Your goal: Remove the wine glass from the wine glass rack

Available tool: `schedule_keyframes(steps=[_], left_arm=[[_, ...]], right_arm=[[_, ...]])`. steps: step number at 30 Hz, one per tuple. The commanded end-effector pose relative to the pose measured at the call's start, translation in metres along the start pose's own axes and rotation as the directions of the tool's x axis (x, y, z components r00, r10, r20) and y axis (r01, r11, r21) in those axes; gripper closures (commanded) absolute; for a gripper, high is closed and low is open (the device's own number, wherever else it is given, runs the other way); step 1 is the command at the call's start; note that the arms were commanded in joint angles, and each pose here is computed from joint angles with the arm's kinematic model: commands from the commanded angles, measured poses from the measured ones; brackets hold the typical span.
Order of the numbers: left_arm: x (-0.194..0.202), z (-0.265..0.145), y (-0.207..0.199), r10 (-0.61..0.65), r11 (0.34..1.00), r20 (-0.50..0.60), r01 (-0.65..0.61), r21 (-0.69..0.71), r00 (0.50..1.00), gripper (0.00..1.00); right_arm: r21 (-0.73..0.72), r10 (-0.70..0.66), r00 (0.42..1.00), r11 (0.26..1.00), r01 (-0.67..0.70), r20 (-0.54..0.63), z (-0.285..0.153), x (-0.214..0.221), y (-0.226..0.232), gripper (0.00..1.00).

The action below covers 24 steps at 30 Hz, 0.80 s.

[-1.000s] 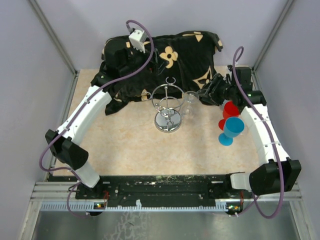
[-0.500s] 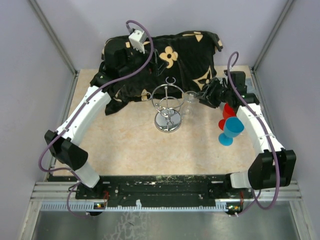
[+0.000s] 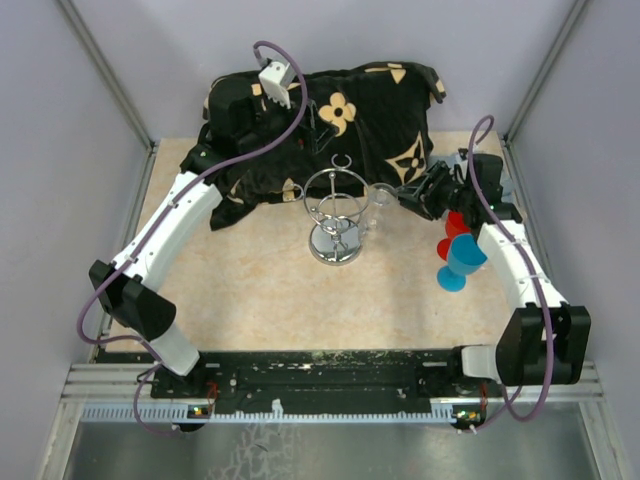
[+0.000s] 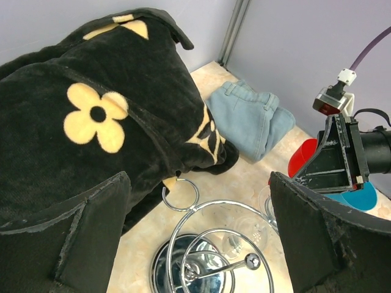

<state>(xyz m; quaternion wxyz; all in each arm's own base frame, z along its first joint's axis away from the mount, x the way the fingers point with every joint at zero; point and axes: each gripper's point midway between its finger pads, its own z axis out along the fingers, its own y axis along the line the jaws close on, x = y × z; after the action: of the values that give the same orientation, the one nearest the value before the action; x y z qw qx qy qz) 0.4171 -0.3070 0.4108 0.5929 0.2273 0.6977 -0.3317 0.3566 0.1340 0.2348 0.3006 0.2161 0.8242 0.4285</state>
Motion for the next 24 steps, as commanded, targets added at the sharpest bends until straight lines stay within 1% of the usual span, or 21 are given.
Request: schedule_keyframes(steps=[1, 9, 15, 24], left_arm=[[-0.009, -0.007, -0.006, -0.011, 1.0, 0.016, 0.01, 0.022, 1.0, 0.01], [-0.006, -0.007, -0.007, -0.011, 1.0, 0.01, 0.011, 0.027, 1.0, 0.01], [-0.005, -0.006, -0.007, -0.013, 0.999, 0.007, 0.013, 0.029, 1.0, 0.01], [0.001, -0.005, -0.006, -0.019, 0.999, -0.005, 0.019, 0.031, 1.0, 0.01]], right_arm=[[-0.126, -0.022, 0.999, 0.992, 0.026, 0.032, -0.01, -0.005, 0.028, 0.57], [-0.19, -0.021, 0.999, 0.981, 0.027, 0.033, -0.013, -0.007, 0.043, 0.59], [-0.194, -0.021, 0.999, 0.981, 0.025, 0.025, -0.012, -0.006, 0.042, 0.61], [-0.2, -0.016, 1.0, 0.98, 0.018, 0.013, -0.01, -0.002, 0.038, 0.68]])
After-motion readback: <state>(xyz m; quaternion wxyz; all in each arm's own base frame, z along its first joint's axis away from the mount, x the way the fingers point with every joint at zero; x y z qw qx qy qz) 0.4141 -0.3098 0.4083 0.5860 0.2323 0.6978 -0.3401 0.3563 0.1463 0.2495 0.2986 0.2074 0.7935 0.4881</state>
